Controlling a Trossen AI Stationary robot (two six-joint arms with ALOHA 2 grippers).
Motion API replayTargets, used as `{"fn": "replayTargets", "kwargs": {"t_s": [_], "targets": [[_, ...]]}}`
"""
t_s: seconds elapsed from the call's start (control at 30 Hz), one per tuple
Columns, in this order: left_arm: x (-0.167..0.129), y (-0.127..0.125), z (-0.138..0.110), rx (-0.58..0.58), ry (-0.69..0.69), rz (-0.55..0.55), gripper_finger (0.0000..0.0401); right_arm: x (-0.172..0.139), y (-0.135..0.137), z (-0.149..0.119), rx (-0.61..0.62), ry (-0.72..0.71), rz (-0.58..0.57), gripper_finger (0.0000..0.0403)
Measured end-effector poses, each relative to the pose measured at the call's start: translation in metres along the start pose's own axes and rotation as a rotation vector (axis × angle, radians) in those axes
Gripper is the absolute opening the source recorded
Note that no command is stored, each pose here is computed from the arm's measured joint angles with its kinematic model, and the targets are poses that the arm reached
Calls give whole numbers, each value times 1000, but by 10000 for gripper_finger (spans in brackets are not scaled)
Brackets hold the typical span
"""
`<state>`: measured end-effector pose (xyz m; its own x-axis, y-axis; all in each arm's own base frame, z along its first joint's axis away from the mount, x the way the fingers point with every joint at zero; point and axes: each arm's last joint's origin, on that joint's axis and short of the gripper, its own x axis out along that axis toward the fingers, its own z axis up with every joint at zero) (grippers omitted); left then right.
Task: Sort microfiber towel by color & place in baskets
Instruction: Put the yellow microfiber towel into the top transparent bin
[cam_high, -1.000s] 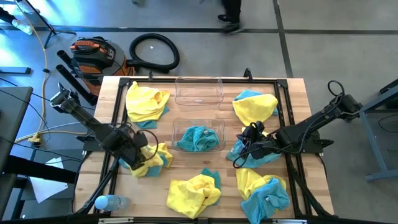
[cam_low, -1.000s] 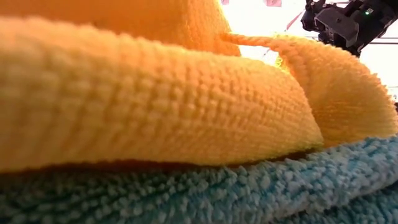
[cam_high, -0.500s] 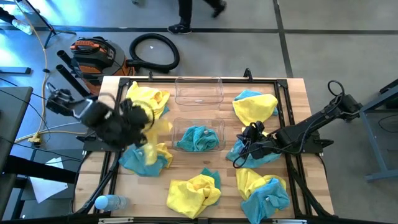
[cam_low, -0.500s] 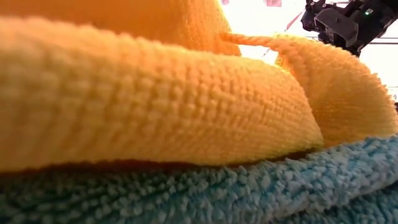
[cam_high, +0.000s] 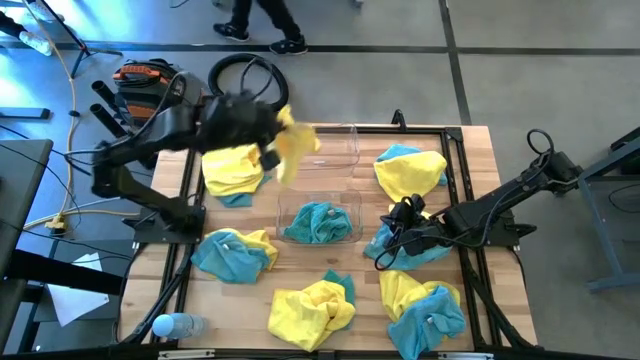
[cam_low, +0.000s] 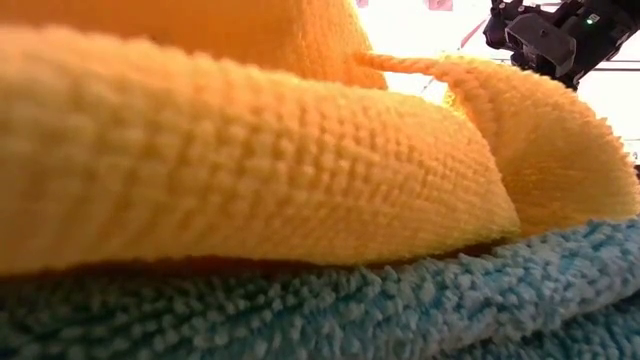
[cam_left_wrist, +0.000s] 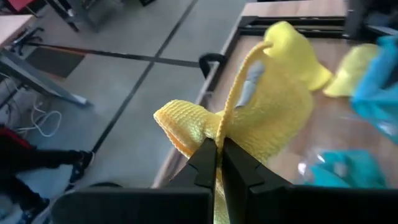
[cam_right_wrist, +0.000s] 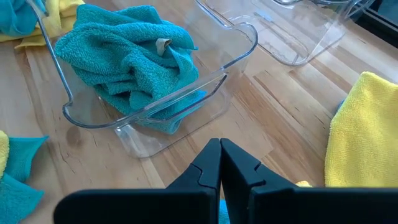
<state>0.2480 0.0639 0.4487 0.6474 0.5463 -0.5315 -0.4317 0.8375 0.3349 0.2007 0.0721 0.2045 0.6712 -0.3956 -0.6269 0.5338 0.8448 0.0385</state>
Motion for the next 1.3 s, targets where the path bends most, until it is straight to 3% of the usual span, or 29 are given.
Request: {"fn": "replayTargets", "kwargs": {"t_s": [0.27,0.47,0.83,1.0,1.3], "targets": [[70,33,20,7,-12,14,0,0,0,0,0,0,1,3],[116,38,13,-4,61,-52,0,0,0,0,0,3,3,3],[230,11,-31,14,347,-127,0,0,0,0,-1,3,3,3],[280,-4,-62,-53,477,-149,0,0,0,-1,-6,7,-2,3],[331,-26,-105,-129,633,-177,21,0,-1,-1,-10,10,-5,3]]}}
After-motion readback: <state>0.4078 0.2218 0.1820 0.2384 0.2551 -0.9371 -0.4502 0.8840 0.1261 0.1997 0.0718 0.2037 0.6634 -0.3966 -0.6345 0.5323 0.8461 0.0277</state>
